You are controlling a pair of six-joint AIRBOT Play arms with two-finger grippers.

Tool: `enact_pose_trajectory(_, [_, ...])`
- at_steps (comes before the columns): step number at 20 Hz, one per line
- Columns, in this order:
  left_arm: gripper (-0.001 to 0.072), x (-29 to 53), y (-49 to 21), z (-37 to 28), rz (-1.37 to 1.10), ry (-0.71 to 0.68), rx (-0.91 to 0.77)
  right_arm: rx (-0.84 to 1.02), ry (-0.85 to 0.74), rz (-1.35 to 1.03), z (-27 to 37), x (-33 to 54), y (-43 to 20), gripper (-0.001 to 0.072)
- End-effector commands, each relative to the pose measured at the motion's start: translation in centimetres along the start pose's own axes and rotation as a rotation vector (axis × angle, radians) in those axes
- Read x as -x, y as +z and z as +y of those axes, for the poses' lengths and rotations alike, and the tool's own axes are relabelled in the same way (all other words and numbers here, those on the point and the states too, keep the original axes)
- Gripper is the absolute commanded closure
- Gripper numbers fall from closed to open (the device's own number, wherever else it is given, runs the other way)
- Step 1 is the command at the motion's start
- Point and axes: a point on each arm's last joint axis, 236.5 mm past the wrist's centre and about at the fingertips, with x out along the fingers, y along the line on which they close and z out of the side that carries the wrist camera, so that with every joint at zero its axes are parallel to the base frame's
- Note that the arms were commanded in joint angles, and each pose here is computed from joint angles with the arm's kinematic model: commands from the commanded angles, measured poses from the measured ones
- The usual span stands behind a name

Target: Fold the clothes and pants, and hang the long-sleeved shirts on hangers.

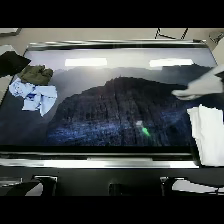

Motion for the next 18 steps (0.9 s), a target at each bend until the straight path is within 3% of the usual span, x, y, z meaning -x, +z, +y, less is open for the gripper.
enact_pose_trajectory(1, [0.0683,0.2,0.1,-0.2,-0.004,-0.006,-0.025,-0.149,-0.068,-0.067,-3.4,6.9,0.0,0.0674])
enact_pose_trajectory(7, [0.0683,0.2,0.1,-0.2,-0.005,-0.005,-0.059,-0.312,-0.174,-0.112,-7.7,13.6,-2.3,0.0674])
enact_pose_trajectory(13, [0.0683,0.2,0.7,-0.2,-0.031,-0.003,-0.059,-0.512,-0.572,-0.041,-17.3,16.6,-7.6,0.0674])
enact_pose_trajectory(18, [0.0684,0.2,0.7,-0.2,-0.03,-0.004,-0.058,-0.61,-0.846,0.143,-26.0,16.0,-15.7,0.0674])
